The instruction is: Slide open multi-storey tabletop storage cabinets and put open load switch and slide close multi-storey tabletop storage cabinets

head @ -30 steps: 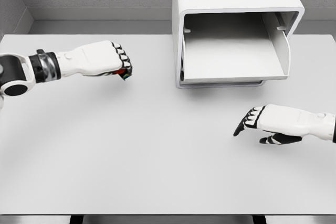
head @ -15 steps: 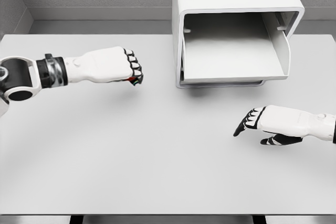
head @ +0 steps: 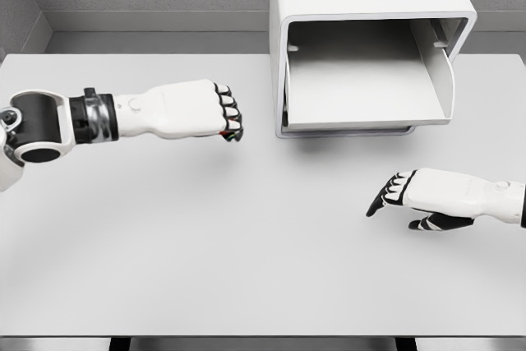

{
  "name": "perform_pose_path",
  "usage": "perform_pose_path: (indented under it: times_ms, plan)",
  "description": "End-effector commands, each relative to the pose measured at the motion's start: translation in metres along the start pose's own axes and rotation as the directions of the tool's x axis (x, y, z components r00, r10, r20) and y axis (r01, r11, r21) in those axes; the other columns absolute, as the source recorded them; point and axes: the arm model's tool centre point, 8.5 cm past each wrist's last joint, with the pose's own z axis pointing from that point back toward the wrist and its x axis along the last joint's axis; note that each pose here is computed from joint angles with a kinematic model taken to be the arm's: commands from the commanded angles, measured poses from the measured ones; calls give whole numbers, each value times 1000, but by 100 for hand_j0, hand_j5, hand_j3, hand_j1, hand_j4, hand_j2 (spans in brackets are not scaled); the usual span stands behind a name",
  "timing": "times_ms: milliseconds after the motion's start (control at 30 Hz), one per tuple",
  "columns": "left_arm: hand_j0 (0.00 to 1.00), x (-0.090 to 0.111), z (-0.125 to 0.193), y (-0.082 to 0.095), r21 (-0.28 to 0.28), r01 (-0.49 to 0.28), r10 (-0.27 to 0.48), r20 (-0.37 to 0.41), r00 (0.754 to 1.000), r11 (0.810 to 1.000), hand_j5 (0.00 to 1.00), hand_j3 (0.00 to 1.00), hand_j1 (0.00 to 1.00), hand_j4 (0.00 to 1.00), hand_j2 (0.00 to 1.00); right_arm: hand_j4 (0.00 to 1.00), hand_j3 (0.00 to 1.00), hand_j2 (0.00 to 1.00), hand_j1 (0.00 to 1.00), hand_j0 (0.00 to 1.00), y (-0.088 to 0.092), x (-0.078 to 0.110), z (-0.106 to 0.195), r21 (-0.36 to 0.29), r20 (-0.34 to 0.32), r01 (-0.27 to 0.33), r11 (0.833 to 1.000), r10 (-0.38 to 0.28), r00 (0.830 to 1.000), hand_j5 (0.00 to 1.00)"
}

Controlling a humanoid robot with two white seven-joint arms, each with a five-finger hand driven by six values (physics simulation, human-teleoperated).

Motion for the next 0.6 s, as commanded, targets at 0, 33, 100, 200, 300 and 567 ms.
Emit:
perform_pose_path:
  times_ms: [0,33,100,200,300,567]
  plan:
    - [53,3,-1,5,14,4,-4,11,1000,1000,53,53,53,53,53,75,75,75,75,75,-1,0,1,-7,-1,4,1000,-4,1000,75]
    - [53,5,-2,7,19,7,-7,15,1000,1000,53,53,53,53,53,75,75,75,75,75,-2,0,1,-7,-2,3,1000,-3,1000,75]
    - [53,8,-4,11,28,15,-16,25,1000,999,53,53,53,53,53,75,75,75,75,75,-2,0,1,-7,-2,3,1000,-3,1000,75]
    - [53,11,-5,18,43,29,-30,36,999,999,53,53,53,53,53,75,75,75,75,75,-2,-1,1,-6,-3,2,1000,-2,1000,75]
    - [53,14,-7,25,59,43,-46,49,998,997,53,53,53,53,53,75,75,75,75,75,-1,0,1,-5,-3,3,1000,-3,1000,75]
    - [53,21,-13,44,102,72,-80,78,994,992,53,53,53,53,53,75,75,75,75,75,-1,0,1,-5,-3,3,1000,-3,1000,75]
